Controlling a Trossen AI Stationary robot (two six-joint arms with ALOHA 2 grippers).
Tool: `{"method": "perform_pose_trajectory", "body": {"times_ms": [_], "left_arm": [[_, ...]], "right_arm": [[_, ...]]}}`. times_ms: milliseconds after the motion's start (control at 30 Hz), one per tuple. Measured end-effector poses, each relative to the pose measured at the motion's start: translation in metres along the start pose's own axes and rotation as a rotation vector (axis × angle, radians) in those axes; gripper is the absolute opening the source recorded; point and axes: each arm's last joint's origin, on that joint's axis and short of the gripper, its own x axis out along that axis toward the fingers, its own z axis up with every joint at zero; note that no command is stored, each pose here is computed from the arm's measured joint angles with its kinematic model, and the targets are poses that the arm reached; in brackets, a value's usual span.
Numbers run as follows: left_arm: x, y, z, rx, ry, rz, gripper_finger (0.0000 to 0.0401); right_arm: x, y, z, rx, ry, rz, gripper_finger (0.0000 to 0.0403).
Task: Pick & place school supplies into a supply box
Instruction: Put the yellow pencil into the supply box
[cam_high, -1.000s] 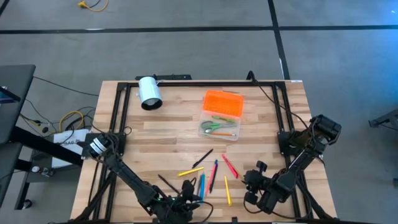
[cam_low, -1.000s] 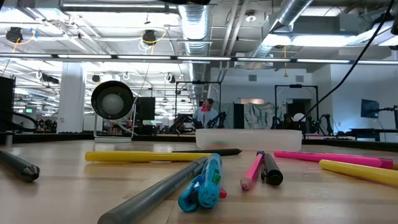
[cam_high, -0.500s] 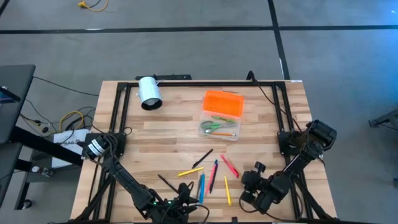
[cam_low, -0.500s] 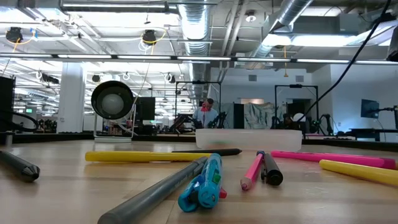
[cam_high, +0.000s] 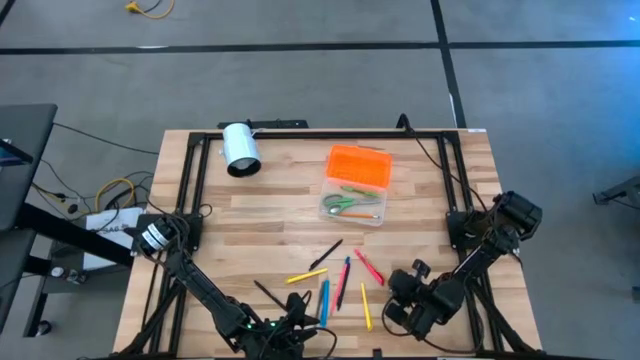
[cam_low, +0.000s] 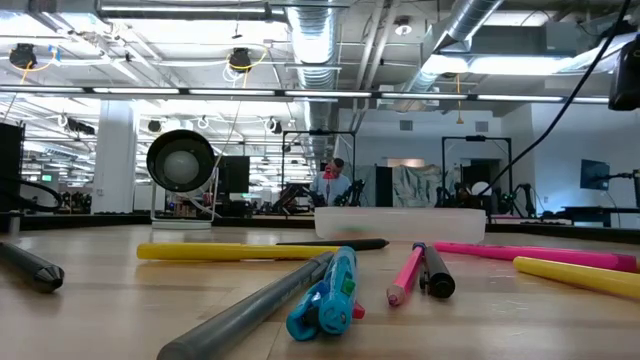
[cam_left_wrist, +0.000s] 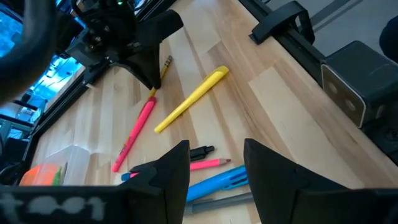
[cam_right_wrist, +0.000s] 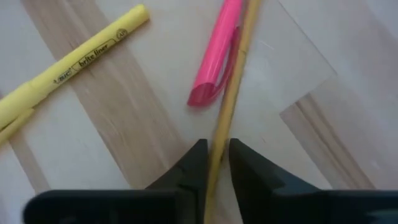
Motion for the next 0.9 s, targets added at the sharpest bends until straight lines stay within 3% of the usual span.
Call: {"method": "perform_pose_trajectory", "body": {"times_ms": [133,900], "left_arm": [[0.000,0.000,0.000,0.000,0.001,0.001,0.0142],[0.001,0.001,-0.006,-0.012,0.053,0.043,0.0142]], "right_arm": [[0.000,0.000,0.000,-0.031,-0.001,-0.002,0.0008],[0.009,-0.019,0.019,-0.150,0.018,-0.175,0.0001]]}}
